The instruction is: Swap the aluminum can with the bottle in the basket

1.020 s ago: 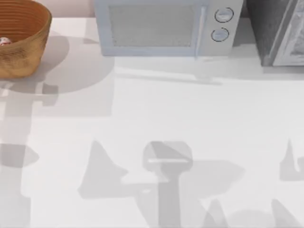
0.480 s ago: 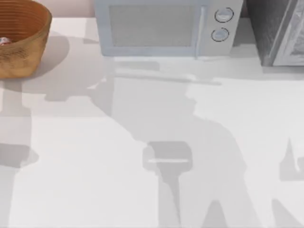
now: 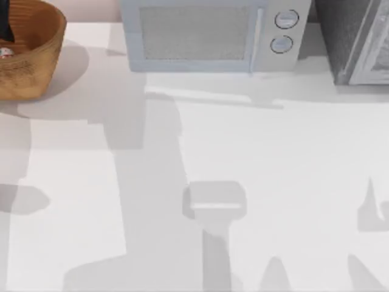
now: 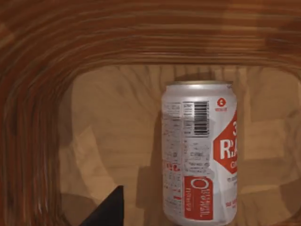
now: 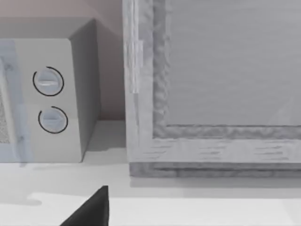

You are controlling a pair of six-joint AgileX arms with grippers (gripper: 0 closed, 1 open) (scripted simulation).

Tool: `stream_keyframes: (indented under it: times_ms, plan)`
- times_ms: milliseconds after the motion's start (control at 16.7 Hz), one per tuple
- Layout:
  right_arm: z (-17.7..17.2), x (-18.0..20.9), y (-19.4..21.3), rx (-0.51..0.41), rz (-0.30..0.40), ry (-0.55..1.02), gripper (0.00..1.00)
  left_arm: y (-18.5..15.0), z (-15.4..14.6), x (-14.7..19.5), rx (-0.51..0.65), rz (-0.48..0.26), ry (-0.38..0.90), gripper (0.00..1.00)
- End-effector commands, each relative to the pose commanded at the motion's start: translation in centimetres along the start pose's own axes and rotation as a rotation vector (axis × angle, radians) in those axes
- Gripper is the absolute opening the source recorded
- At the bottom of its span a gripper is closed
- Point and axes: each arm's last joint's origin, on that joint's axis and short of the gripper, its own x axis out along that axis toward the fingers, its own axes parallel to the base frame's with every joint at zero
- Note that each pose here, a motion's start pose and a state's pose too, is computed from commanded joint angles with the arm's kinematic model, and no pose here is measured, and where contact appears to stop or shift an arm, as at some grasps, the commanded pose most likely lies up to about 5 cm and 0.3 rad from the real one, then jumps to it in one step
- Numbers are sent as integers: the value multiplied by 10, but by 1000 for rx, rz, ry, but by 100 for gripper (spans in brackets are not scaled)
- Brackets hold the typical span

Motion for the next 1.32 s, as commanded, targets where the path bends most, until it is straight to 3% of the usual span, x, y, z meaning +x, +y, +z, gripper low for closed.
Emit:
stream_keyframes:
  times_ms: [240,600,1320]
  plan:
    - [0,0,0,0,0,0,100,9,-1,24,-11,-20,39,100]
    - [0,0,0,0,0,0,100,1,3,14,9,-19,10,100]
    - [0,0,0,0,0,0,100,7,-3,80,-11,-20,39,100]
